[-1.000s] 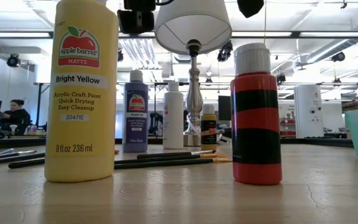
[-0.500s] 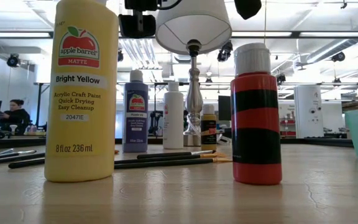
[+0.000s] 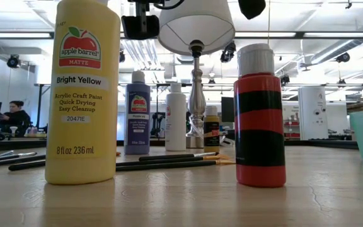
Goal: Pick & Place Paint Supplies
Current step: Put the gold paint brush into the yellow cup
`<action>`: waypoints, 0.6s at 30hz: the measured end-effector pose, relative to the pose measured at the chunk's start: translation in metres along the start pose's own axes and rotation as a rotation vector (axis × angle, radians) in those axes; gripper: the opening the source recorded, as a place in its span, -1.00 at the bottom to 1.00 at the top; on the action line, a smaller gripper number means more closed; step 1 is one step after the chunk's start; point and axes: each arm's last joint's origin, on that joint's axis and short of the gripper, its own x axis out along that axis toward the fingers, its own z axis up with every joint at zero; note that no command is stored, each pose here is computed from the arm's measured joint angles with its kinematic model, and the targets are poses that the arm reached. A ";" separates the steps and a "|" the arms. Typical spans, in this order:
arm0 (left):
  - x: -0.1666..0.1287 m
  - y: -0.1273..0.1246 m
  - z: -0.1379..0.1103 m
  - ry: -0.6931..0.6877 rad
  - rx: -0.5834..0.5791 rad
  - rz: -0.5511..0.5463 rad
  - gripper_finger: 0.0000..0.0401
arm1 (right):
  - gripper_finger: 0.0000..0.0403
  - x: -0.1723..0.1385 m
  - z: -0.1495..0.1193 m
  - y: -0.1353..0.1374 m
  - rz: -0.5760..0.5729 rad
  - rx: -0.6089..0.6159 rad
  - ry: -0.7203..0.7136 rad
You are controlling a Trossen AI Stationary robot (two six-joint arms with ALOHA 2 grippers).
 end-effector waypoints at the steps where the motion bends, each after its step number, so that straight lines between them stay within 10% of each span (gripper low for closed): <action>1: 0.000 0.000 0.000 0.000 0.008 0.000 -0.90 | -0.96 0.000 0.000 0.000 0.000 0.000 0.001; 11: 0.000 0.000 0.000 -0.009 0.034 0.006 -0.91 | -0.96 0.000 -0.001 0.000 -0.010 0.073 0.028; 18: 0.000 -0.001 0.000 -0.017 0.077 0.008 -0.91 | -0.75 -0.004 -0.012 -0.007 -0.118 0.261 0.305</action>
